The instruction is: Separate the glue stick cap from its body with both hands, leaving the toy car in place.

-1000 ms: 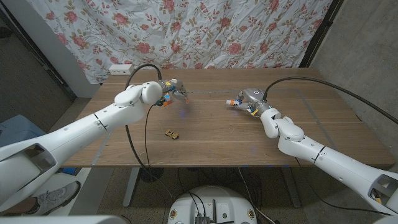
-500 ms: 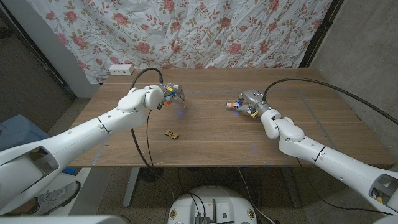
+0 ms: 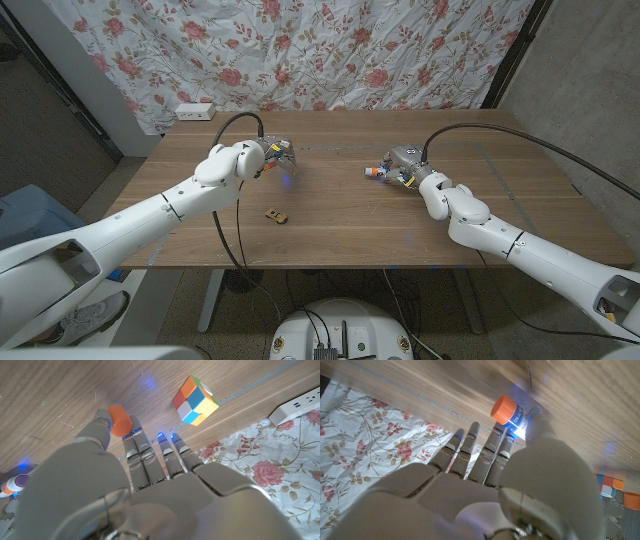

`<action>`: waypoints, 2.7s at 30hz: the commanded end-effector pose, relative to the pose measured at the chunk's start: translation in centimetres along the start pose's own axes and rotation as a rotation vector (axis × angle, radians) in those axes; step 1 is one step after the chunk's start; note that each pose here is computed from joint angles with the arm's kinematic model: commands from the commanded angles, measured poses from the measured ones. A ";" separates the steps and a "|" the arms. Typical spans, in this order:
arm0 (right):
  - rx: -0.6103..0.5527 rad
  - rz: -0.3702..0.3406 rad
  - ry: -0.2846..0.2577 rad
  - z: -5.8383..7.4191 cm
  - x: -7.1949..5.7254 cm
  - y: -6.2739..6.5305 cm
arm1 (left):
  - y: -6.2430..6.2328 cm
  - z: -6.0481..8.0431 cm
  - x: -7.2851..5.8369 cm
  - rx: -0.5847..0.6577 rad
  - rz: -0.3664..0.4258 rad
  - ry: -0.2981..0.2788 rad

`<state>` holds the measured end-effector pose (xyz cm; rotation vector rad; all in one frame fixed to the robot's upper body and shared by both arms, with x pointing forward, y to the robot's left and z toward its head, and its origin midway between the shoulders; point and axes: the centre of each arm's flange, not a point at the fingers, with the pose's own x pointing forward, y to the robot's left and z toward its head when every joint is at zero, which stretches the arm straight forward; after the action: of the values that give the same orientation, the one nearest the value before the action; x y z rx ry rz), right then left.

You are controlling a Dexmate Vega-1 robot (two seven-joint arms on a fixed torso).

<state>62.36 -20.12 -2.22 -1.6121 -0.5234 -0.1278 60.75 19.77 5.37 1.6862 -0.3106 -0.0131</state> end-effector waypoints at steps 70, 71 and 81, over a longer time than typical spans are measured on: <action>-0.033 0.192 -0.012 0.4 0.6 -0.7 | -1.8 1.5 2.5 0.162 -0.094 0.138; -0.033 0.196 -0.014 0.4 0.6 -0.7 | -1.8 1.5 2.5 0.164 -0.096 0.135; -0.032 0.226 -0.020 0.4 0.7 -0.8 | -1.7 1.5 2.7 0.173 -0.109 0.139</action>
<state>62.53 -19.56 -1.40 -1.6856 -0.3753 0.0172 63.30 18.04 3.87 1.8521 -0.1304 0.0540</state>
